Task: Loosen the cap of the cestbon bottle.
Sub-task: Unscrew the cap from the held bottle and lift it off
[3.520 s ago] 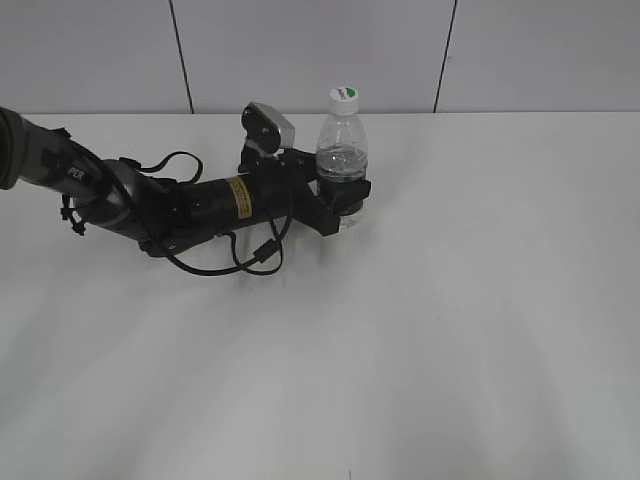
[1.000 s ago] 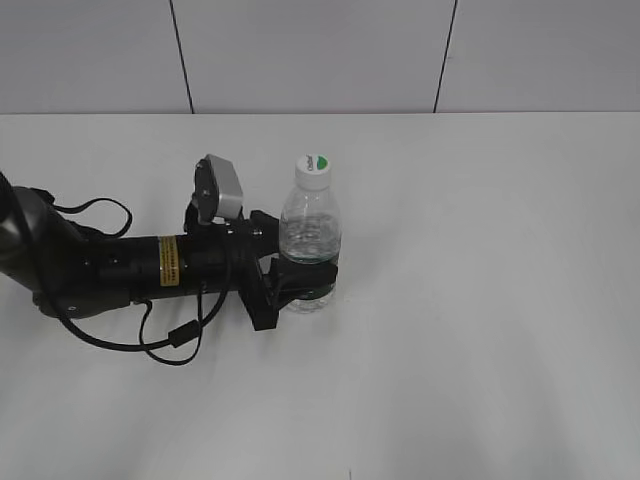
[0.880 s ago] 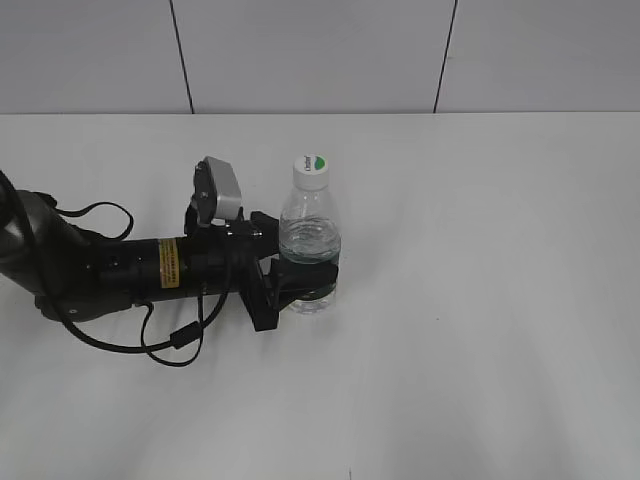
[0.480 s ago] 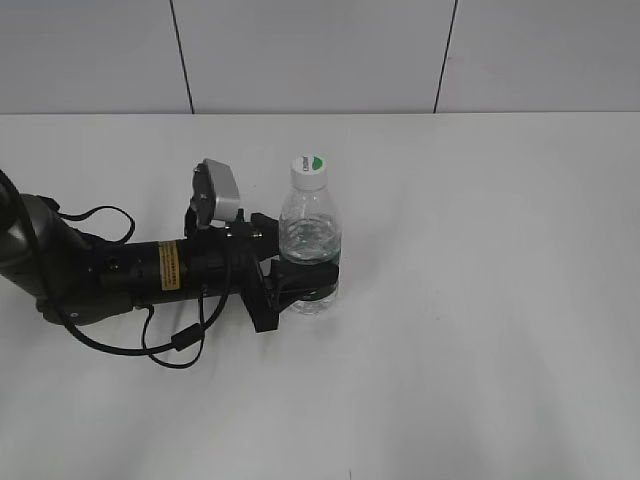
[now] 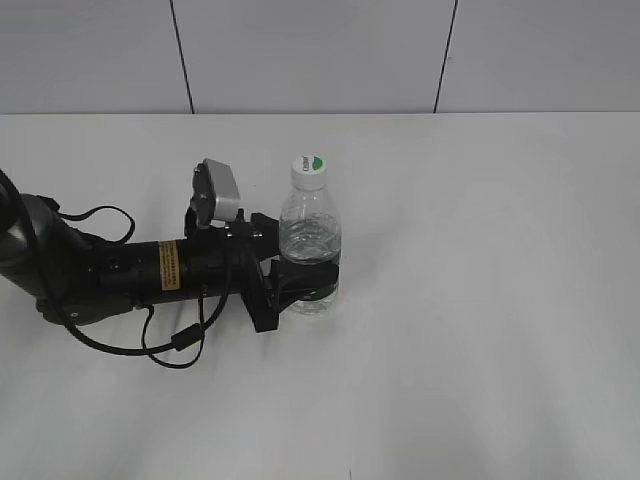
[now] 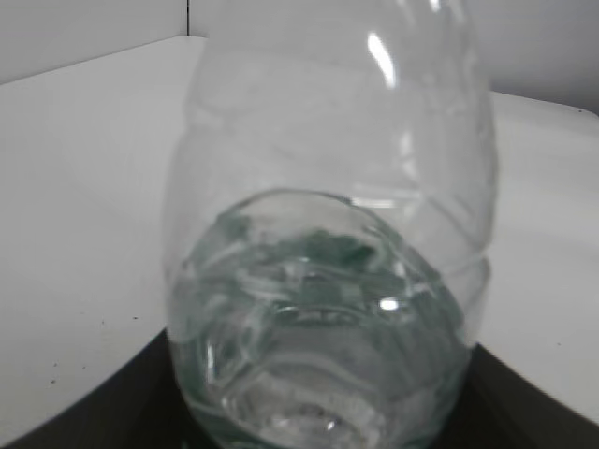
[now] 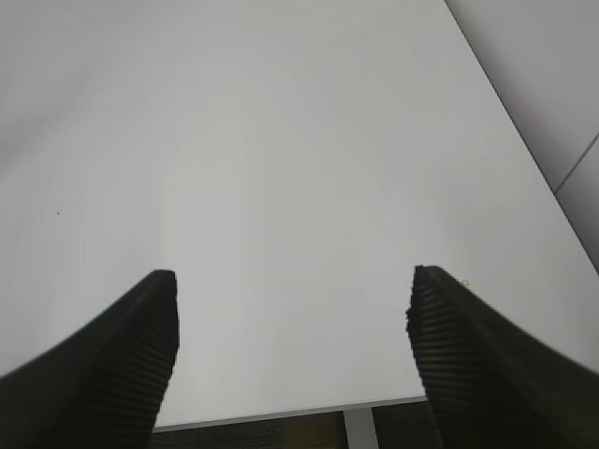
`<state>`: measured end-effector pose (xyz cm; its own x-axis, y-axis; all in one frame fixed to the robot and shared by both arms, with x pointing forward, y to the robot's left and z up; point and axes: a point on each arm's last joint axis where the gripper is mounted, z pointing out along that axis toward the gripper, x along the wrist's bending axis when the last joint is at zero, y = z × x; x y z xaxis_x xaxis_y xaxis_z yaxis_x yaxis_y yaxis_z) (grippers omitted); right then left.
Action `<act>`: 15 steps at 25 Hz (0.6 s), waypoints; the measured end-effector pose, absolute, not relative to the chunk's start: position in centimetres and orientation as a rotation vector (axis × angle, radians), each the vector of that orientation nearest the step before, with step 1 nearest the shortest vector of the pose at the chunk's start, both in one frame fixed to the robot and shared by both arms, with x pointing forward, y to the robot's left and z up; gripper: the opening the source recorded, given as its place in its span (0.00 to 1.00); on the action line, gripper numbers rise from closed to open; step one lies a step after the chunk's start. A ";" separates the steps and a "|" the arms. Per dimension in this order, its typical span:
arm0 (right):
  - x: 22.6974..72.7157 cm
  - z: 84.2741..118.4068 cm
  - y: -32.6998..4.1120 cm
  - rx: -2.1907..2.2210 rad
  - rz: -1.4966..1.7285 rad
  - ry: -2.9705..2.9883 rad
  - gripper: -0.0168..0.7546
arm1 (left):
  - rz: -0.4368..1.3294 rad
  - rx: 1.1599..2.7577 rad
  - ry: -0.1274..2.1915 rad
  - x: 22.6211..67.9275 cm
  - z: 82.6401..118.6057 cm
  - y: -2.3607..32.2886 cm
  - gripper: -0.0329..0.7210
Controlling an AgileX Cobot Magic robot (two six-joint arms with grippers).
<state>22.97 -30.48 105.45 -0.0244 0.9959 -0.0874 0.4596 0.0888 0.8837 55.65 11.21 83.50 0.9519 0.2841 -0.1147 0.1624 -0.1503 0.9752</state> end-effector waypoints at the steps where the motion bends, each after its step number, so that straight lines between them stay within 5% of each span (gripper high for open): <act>1: 23.0 105.5 -30.5 1.475 0.877 1.595 0.78 | 0.110 1.730 0.337 55.7 83.5 11.2 0.59; 15: 23.4 107.3 -30.4 1.338 0.854 1.614 0.78 | 0.110 1.730 0.335 55.7 83.5 11.2 0.59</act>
<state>23.39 -30.43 107.26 -0.0660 0.9808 -0.1834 0.4001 0.1944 0.8956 55.67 11.20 83.52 0.9523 0.2831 -0.1135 0.1610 -0.1504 0.9754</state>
